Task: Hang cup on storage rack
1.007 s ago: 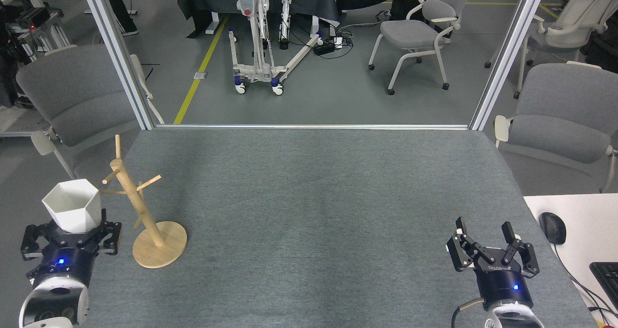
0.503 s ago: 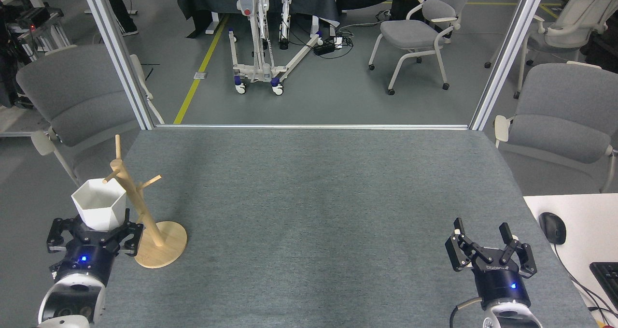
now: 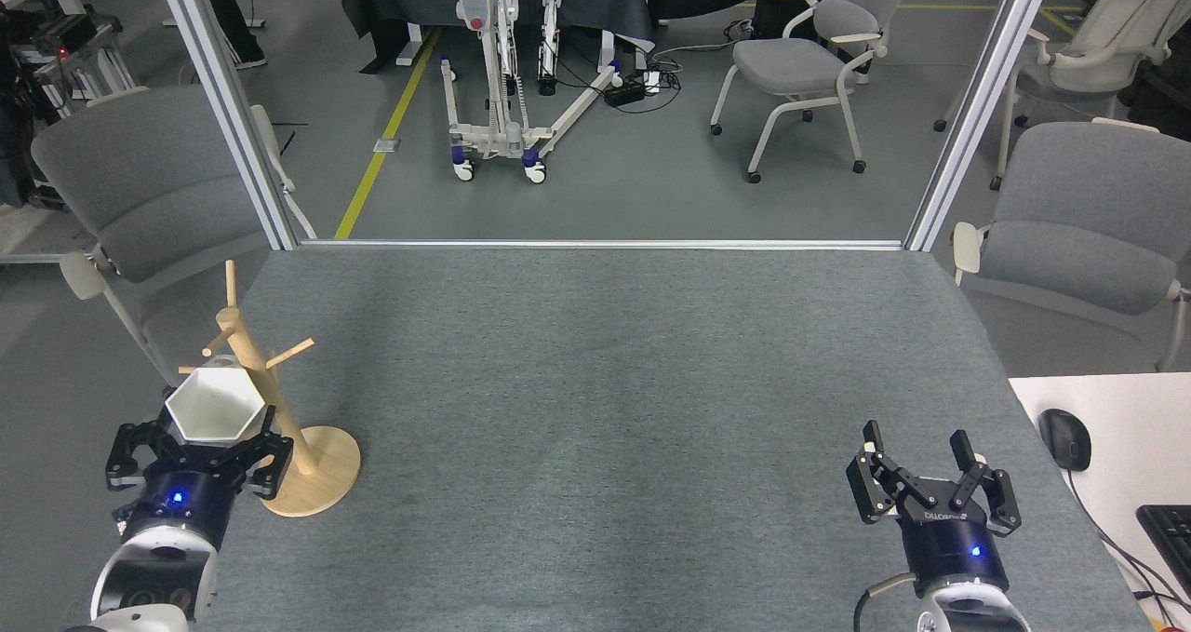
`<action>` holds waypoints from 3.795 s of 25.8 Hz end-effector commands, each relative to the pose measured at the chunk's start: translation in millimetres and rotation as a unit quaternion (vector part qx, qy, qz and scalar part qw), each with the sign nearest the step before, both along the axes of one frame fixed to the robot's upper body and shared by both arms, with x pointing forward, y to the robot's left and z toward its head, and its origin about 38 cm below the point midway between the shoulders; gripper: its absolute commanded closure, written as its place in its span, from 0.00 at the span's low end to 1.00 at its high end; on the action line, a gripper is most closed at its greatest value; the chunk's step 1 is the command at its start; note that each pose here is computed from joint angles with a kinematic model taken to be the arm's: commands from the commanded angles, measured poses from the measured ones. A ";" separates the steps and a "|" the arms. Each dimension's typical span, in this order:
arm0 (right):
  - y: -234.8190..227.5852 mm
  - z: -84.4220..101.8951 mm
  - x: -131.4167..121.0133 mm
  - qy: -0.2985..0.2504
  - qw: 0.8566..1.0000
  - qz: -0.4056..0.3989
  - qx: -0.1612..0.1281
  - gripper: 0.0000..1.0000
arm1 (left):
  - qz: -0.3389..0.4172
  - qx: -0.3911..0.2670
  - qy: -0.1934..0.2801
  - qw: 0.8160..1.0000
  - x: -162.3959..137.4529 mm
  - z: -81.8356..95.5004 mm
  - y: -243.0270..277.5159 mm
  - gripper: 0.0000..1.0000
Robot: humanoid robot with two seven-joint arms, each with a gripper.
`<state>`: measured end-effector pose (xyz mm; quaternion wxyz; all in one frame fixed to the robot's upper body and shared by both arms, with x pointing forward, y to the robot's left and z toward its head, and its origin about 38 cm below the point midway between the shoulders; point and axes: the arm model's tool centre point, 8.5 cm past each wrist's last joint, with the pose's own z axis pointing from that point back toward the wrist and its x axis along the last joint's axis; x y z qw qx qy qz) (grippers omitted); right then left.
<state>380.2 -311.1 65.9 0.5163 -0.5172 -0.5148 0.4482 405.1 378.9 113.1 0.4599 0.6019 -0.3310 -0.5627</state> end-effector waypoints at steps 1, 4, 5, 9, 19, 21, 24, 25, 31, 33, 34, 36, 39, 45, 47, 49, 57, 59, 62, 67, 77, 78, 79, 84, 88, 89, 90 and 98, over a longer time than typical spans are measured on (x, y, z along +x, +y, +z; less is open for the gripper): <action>0.8 -0.4 0.4 0.000 1.000 0.000 -0.003 0.01 | 0.002 -0.005 0.004 1.000 -0.1 -4.1 1.3 0.02; 5.0 -1.8 0.9 0.001 1.000 0.000 0.002 0.01 | 0.005 -0.009 0.016 1.000 -0.6 -13.6 3.7 0.02; 7.5 1.9 4.5 -0.003 1.000 0.002 0.002 0.01 | 0.007 -0.011 0.020 1.000 -1.0 -16.5 5.3 0.02; 8.4 5.3 7.5 -0.008 1.000 0.003 0.002 0.01 | 0.020 -0.017 0.031 0.999 -8.1 -26.5 14.8 0.01; 9.2 7.9 9.9 -0.011 1.000 0.002 0.000 0.01 | 0.038 -0.084 0.000 0.996 -34.0 -33.5 39.8 0.01; 8.3 9.5 11.3 -0.013 1.000 0.002 -0.001 0.01 | 0.037 -0.084 -0.006 0.996 -32.3 -29.2 39.2 0.01; 8.8 9.3 11.7 -0.013 1.000 0.002 0.000 0.01 | 0.034 -0.081 -0.018 0.996 -27.6 -19.5 38.6 0.01; 9.5 11.0 13.1 -0.015 1.000 0.002 0.001 0.01 | 0.035 -0.082 -0.019 0.996 -26.9 -18.7 38.5 0.01; 10.3 13.9 15.1 -0.019 1.000 0.003 0.001 0.01 | 0.029 -0.078 -0.045 0.996 -16.0 2.0 36.7 0.01; 9.8 14.0 15.1 -0.019 1.000 0.003 0.000 0.01 | 0.027 -0.074 -0.050 0.996 -16.4 6.4 36.3 0.01; 9.2 14.2 15.1 -0.019 1.000 0.003 -0.001 0.01 | 0.026 -0.074 -0.051 0.996 -16.8 7.4 36.0 0.01; 9.8 14.0 15.1 -0.019 1.000 0.003 0.000 0.01 | 0.022 -0.074 -0.050 0.996 -18.3 6.1 35.2 0.01; 9.8 14.0 15.1 -0.019 1.000 0.003 0.000 0.01 | 0.011 -0.090 -0.050 0.995 -20.6 5.1 36.2 0.01; 9.2 14.2 15.1 -0.019 1.000 0.003 -0.001 0.01 | 0.007 -0.117 -0.046 0.992 -48.0 -1.9 64.6 0.01; 8.2 14.3 15.0 -0.019 1.000 0.002 -0.001 0.01 | 0.001 -0.132 -0.039 0.991 -61.6 -10.5 71.3 0.01; 7.6 14.5 15.0 -0.019 1.000 0.002 -0.002 0.01 | -0.013 -0.142 -0.021 0.990 -77.1 -25.3 69.8 0.01; 5.0 15.7 15.4 -0.019 1.000 0.002 -0.004 0.01 | -0.070 -0.176 0.003 0.982 -82.3 -65.3 5.7 0.01; 4.5 15.8 15.3 -0.019 1.000 0.001 -0.004 0.01 | -0.098 -0.190 0.008 0.977 -72.5 -70.2 -30.9 0.01; 6.6 15.1 15.3 -0.019 1.000 0.001 -0.001 0.01 | -0.123 -0.193 0.014 0.973 -57.8 -73.2 -87.5 0.01; 3.7 11.4 17.2 0.017 1.000 0.004 -0.004 0.01 | -0.137 -0.191 0.001 0.972 -22.0 -59.9 -172.8 0.01; 6.7 22.0 25.7 0.003 1.000 0.005 0.000 0.01 | -0.124 -0.209 -0.070 0.968 16.3 -9.2 -218.8 0.01; 6.7 22.6 26.2 0.002 1.000 0.005 0.000 0.01 | -0.120 -0.209 -0.069 0.968 11.6 -11.8 -217.0 0.01; 6.3 22.7 26.1 0.002 1.000 0.008 0.000 0.01 | -0.118 -0.211 -0.065 0.968 4.1 -17.5 -217.2 0.01; 4.9 22.4 25.9 0.004 1.000 0.005 0.001 0.01 | -0.117 -0.212 -0.082 0.967 -11.1 -15.1 -213.5 0.01; 4.0 22.4 25.8 0.004 1.000 0.002 0.004 0.01 | -0.119 -0.212 -0.094 0.965 -12.3 -7.9 -213.1 0.01; 4.5 21.7 25.3 0.005 1.000 0.002 0.005 0.01 | -0.118 -0.212 -0.094 0.965 -12.7 -8.0 -212.9 0.01; 5.0 21.6 25.4 0.005 1.000 0.003 0.005 0.01 | -0.119 -0.212 -0.093 0.965 -12.7 -8.5 -213.0 0.01; 5.5 21.2 25.0 0.004 1.000 0.003 0.005 0.01 | -0.122 -0.211 -0.091 0.966 -13.4 -9.3 -214.8 0.01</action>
